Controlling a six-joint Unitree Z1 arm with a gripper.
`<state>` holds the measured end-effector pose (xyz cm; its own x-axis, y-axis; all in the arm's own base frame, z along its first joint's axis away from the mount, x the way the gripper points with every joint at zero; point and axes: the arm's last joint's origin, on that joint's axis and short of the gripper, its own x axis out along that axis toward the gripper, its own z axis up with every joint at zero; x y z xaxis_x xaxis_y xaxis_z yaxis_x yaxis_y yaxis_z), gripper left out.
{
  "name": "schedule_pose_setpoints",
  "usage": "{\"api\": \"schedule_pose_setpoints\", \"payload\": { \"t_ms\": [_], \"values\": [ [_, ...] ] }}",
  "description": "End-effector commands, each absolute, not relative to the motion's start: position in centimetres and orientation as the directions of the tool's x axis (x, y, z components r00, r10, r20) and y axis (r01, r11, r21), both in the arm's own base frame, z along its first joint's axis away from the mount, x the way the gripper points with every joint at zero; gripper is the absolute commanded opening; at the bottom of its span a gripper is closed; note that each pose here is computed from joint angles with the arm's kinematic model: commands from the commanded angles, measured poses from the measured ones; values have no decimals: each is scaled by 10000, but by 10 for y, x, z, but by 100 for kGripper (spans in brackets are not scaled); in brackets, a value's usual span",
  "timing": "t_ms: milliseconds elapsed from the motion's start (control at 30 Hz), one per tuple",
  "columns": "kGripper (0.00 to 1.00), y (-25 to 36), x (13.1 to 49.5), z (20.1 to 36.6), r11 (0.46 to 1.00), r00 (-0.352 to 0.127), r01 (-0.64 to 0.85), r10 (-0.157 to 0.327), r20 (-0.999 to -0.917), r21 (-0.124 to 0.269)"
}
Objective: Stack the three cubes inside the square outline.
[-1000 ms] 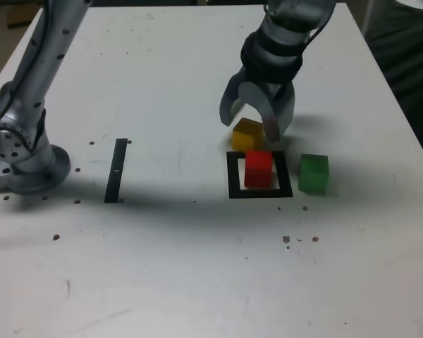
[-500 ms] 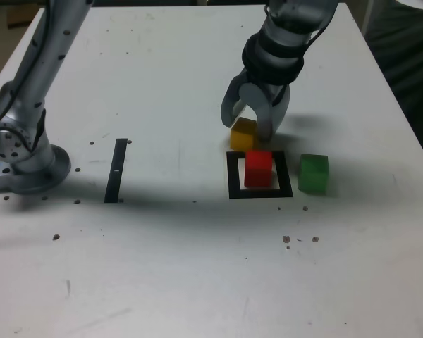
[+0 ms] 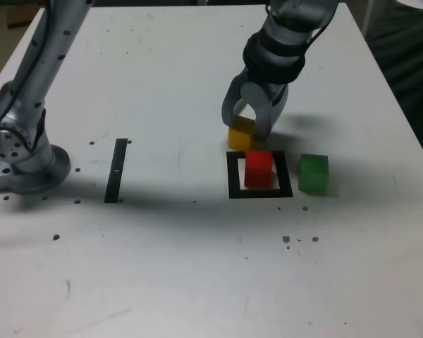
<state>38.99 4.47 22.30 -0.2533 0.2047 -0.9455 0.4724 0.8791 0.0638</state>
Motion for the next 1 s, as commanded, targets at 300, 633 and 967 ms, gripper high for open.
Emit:
{"api": "schedule_pose_setpoints", "payload": {
  "t_ms": [300,633,967],
  "values": [
    [29,25,370,281,8890,-1529,4214,2643,-9522,1791],
    [28,-2,362,308,9267,-1592,3260,2487,-9554,1869],
    [28,-19,367,314,9620,-1547,2527,1458,-9771,1036]
  ]
}}
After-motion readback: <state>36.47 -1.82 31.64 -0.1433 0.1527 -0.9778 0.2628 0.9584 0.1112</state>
